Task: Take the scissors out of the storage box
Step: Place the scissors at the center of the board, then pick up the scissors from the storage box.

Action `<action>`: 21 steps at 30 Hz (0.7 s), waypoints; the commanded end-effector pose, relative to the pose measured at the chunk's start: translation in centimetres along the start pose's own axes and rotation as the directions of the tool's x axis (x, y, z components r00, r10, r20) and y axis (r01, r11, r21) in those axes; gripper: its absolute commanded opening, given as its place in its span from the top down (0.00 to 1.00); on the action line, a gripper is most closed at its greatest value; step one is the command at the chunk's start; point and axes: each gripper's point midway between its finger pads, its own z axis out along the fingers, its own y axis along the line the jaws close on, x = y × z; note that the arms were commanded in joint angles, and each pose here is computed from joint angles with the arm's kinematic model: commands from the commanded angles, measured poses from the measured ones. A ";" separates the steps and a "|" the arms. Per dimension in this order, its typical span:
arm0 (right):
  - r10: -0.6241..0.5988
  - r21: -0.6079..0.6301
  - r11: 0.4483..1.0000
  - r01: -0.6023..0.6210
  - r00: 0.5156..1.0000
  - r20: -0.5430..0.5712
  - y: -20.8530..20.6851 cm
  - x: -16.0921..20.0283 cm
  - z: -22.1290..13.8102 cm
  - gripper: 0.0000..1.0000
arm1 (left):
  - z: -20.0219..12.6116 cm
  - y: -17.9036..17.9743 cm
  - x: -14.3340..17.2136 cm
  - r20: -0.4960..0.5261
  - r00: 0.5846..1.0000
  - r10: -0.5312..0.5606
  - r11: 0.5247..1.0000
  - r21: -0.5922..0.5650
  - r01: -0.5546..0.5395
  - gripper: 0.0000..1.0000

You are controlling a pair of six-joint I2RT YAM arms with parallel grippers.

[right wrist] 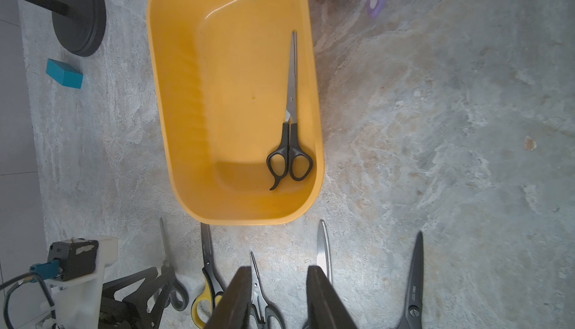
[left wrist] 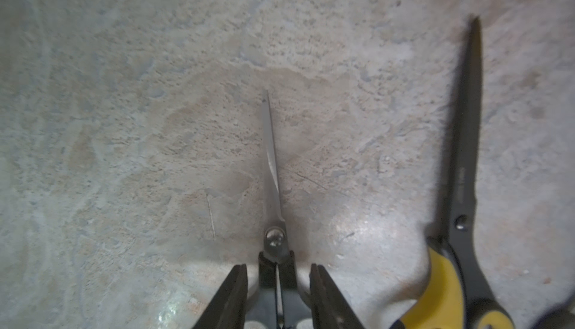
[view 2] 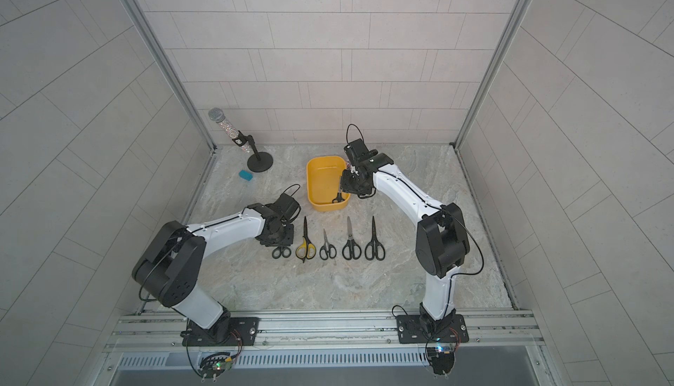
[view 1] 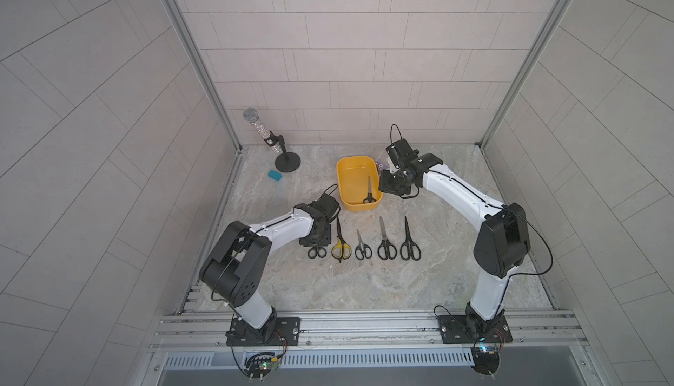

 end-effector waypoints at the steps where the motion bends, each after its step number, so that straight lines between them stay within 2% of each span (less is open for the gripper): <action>1: -0.003 0.010 1.000 0.003 1.000 0.007 0.1 -0.3 -0.1 0.65 | -0.5 0.3 -0.4 0.006 1.000 0.013 0.999 -0.032 -0.013 0.59; 5: -0.001 0.011 1.000 0.000 1.000 0.016 -0.1 -0.5 -0.5 0.65 | -2.6 0.1 -2.4 0.083 0.996 0.011 1.000 -0.023 -0.009 0.59; 9: 0.019 0.018 1.000 -0.020 0.999 0.029 -1.1 -1.1 -0.9 0.65 | -6.3 -1.6 -7.0 0.200 0.978 0.051 0.999 0.007 -0.054 0.60; 12: 0.037 0.025 0.999 -0.038 0.999 0.036 -2.0 -1.4 -1.1 0.65 | -8.6 -3.9 -10.7 0.240 0.967 0.081 0.995 0.038 -0.092 0.60; 17: 0.076 0.031 0.997 -0.078 0.996 0.046 -3.5 -1.8 -1.5 0.65 | -9.3 -8.9 -14.9 0.278 0.956 0.091 0.985 0.119 -0.128 0.60; 21: 0.102 0.037 0.994 -0.104 0.993 0.056 -5.0 -2.0 -2.2 0.65 | -8.5 -13.4 -16.4 0.274 0.953 0.131 0.968 0.171 -0.182 0.62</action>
